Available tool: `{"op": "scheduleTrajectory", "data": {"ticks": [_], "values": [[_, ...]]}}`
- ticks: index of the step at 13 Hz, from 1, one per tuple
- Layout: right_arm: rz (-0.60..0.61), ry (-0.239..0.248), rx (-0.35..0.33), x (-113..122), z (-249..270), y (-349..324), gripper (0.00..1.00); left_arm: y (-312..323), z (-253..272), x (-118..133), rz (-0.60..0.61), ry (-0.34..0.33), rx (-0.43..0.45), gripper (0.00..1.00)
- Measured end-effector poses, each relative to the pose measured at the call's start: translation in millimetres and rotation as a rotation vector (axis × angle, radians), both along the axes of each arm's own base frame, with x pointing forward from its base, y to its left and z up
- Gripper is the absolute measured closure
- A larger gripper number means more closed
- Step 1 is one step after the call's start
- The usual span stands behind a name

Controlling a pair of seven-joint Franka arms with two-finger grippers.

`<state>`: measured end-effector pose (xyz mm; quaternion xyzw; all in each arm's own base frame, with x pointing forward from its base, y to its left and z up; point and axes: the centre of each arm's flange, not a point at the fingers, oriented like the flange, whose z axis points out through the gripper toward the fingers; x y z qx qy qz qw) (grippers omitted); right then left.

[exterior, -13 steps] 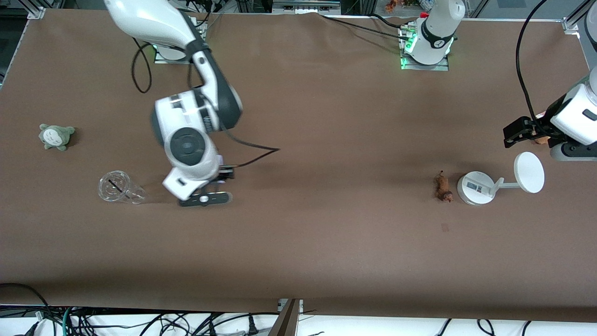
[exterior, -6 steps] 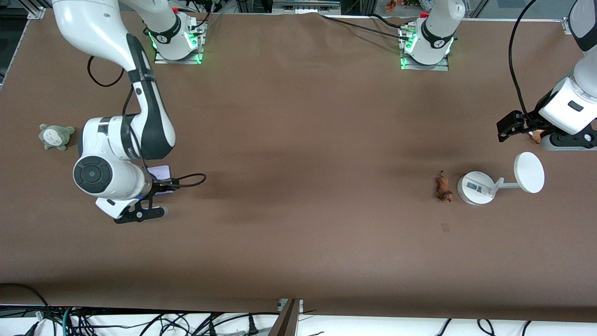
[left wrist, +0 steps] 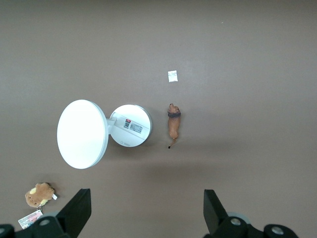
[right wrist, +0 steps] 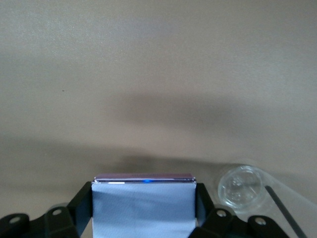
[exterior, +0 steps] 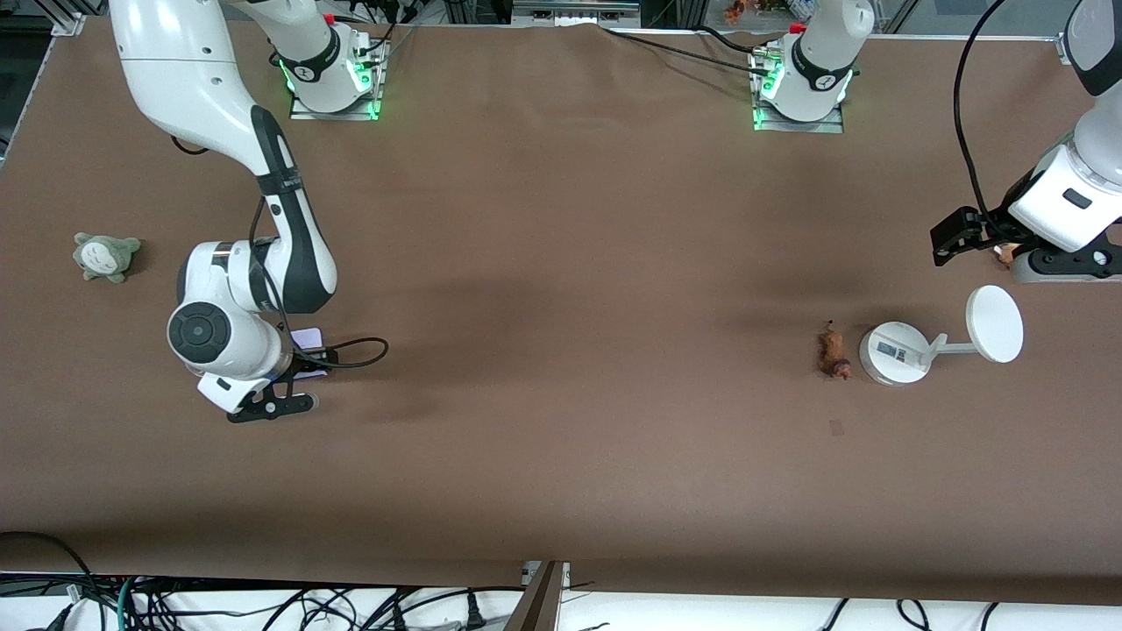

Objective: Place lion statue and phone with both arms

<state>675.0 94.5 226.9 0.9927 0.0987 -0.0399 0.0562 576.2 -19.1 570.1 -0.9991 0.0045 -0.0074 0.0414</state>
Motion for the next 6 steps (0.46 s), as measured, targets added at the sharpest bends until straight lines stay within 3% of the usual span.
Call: {"op": "scheduleTrajectory", "data": {"ticks": [6], "values": [[-0.007,-0.022,0.003,-7,-41,-3,0.15,-1,0,-1,-0.002,0.003,0.0,0.0]]}}
